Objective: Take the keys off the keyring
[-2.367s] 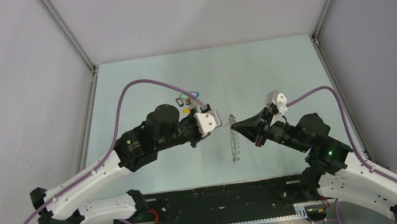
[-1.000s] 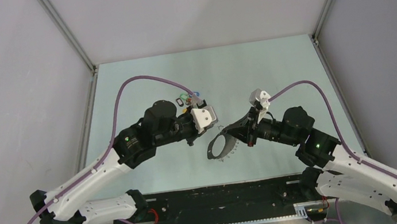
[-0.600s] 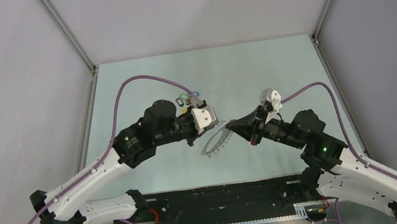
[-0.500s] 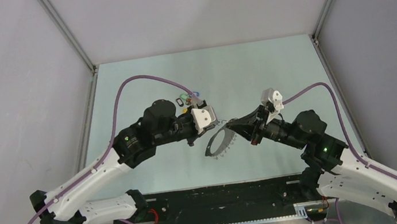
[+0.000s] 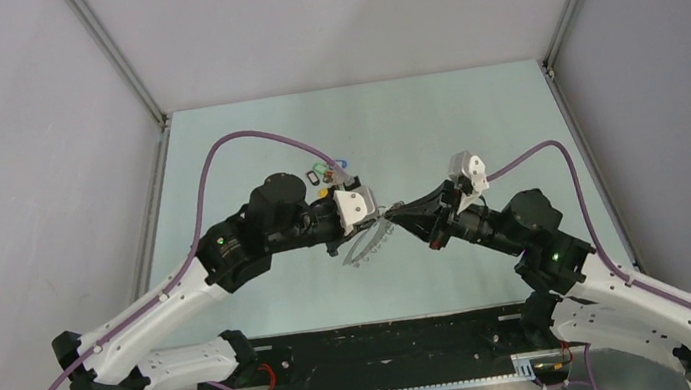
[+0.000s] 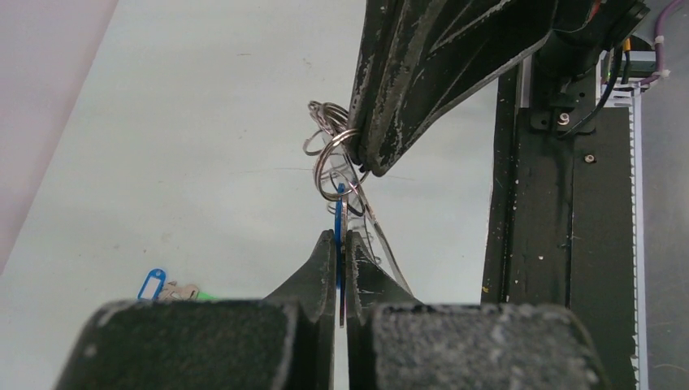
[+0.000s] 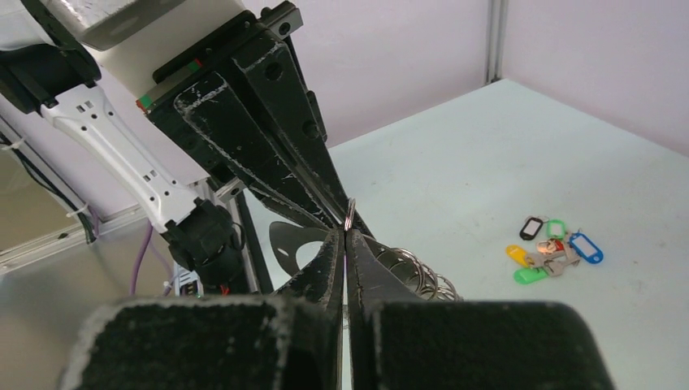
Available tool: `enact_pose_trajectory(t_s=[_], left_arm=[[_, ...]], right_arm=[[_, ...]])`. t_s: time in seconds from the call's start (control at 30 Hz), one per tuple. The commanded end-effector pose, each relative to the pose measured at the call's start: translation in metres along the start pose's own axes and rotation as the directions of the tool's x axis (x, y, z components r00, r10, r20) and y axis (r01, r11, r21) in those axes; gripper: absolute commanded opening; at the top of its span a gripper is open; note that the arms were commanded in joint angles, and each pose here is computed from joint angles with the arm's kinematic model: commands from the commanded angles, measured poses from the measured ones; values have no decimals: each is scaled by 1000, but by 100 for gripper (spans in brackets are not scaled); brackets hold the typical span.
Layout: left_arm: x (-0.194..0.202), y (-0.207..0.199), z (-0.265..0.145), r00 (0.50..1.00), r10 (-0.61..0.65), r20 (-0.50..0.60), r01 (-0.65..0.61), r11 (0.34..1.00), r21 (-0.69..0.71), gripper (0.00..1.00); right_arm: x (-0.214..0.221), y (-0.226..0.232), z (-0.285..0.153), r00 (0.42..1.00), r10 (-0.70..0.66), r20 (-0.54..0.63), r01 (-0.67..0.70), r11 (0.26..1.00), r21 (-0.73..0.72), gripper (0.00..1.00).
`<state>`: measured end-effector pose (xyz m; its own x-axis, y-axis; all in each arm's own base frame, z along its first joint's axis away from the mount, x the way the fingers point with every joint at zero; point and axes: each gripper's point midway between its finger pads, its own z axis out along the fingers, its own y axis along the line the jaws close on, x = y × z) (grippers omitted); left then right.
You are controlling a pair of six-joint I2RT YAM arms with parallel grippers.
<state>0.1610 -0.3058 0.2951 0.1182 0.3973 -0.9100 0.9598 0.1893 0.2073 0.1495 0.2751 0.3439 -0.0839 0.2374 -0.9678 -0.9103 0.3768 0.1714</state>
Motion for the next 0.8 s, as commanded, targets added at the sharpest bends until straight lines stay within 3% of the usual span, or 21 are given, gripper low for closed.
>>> enact_pose_trajectory(t_s=[0.0,0.3,0.77], left_arm=[[-12,16,-5,1000,14,24,-12,997,-76,0],[-11,30,-12,1000,4,10,-2,987,-159,0],[-16,35,-21,999,20,40,-12,980,-196,0]], right_arm=[[-32,18,1,994,20,103,-12,997,-76,0],[-13,33,-4,988,157,0,-156,979,-132,0],[15,39,4,959,258,-118,-273,952,-140,0]])
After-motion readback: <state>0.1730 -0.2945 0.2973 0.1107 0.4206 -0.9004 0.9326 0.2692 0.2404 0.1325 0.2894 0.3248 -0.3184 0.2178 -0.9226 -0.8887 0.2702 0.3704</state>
